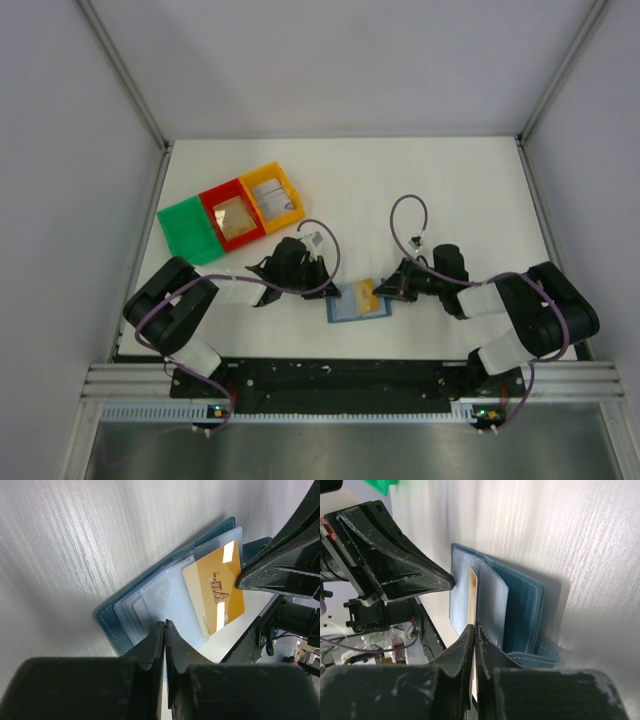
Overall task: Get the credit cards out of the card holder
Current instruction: Remove the credit card from the card holder, then place the credit card in the storage box.
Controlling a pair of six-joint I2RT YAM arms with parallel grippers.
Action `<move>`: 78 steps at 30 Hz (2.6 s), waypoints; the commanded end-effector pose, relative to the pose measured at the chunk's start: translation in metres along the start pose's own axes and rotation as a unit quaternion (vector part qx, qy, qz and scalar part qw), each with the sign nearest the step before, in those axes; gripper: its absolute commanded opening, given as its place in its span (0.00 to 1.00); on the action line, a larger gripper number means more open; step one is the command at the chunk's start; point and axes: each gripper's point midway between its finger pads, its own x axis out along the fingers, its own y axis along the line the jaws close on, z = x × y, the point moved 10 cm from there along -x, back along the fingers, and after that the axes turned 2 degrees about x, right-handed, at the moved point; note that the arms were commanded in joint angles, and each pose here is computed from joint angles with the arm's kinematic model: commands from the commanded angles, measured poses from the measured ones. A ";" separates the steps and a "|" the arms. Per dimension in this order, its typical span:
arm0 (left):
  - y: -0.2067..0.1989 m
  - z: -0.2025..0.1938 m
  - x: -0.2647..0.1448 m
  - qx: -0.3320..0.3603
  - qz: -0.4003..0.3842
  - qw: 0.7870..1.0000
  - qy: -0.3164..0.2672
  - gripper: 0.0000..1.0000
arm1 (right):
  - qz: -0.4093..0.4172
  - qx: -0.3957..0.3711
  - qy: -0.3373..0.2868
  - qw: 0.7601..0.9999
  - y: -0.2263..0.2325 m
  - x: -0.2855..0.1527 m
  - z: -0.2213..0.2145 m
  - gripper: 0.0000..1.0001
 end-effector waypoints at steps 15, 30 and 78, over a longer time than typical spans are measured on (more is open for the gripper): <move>0.015 -0.012 -0.003 -0.009 0.039 0.999 0.011 0.07 | 0.017 -0.013 0.026 0.999 0.003 0.011 0.014 0.17; 0.012 -0.011 -0.011 -0.011 0.030 0.999 -0.017 0.07 | -0.020 -0.047 -0.026 0.998 0.016 -0.017 0.018 0.00; -0.152 0.056 -0.101 0.033 -0.357 0.912 -0.201 0.45 | 0.273 -0.086 -0.250 0.925 0.184 -0.069 0.037 0.00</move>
